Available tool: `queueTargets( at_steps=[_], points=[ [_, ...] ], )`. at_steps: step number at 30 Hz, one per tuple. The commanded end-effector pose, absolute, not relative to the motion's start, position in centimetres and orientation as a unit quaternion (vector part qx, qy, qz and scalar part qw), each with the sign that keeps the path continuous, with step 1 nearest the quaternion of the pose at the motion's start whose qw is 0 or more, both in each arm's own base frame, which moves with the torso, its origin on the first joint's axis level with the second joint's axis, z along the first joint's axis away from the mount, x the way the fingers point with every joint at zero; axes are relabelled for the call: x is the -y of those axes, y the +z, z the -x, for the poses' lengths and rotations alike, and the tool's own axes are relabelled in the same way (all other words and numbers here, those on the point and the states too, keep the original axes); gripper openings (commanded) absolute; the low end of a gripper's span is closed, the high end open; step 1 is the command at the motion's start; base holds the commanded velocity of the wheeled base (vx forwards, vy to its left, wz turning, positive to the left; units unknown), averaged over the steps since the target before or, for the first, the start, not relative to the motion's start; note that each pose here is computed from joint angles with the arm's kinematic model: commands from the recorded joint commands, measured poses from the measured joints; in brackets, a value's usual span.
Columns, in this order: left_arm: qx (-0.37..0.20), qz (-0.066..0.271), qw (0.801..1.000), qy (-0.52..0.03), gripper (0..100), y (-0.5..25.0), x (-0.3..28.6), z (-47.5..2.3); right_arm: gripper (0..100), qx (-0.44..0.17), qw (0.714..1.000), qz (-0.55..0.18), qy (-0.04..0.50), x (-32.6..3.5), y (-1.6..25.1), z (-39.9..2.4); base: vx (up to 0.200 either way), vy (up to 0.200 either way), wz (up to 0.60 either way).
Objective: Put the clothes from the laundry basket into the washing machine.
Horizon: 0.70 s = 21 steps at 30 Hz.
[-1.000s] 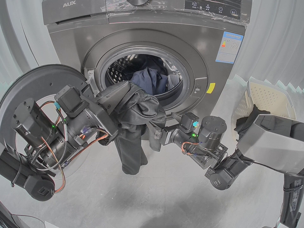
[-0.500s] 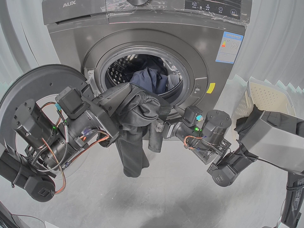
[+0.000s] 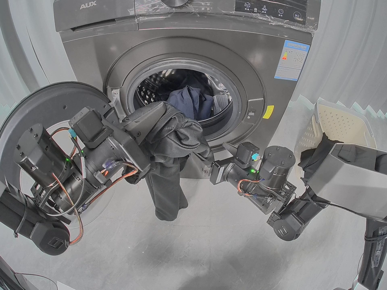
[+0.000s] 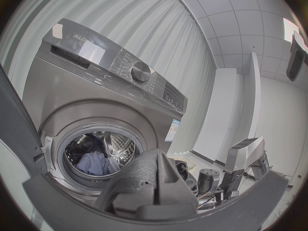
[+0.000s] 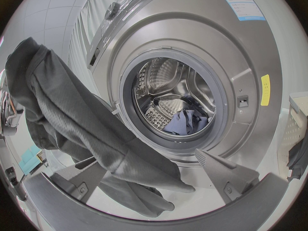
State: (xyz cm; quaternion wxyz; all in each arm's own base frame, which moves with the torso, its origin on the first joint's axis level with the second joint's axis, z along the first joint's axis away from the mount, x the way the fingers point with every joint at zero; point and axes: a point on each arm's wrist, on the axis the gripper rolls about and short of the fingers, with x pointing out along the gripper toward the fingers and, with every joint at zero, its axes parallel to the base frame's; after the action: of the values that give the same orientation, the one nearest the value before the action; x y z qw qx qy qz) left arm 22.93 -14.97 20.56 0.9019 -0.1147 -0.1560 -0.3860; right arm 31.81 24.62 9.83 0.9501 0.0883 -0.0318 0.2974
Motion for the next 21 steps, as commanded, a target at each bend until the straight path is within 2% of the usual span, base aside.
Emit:
queueTargets(
  at_steps=[1,18,19,21],
  points=[
    [0.154,0.115,0.902,-0.387,0,20.5,15.0,-22.8,100,0.041,0.948,-0.09,0.301,-25.0,10.3,-32.0,0.0,0.0,0.0],
    [0.149,0.114,0.901,-0.391,0,20.2,15.2,-22.7,100,0.068,0.942,-0.102,0.313,-26.5,10.7,-32.7,0.0,0.0,0.0],
    [0.149,0.114,0.901,-0.392,0,20.2,15.2,-22.7,0,0.071,0.941,-0.103,0.314,-26.7,10.8,-32.7,0.0,0.0,0.0],
    [0.149,0.114,0.901,-0.392,0,20.2,15.2,-22.7,0,0.075,0.94,-0.106,0.317,-26.9,11.1,-32.6,0.0,0.0,0.0]
  ],
)
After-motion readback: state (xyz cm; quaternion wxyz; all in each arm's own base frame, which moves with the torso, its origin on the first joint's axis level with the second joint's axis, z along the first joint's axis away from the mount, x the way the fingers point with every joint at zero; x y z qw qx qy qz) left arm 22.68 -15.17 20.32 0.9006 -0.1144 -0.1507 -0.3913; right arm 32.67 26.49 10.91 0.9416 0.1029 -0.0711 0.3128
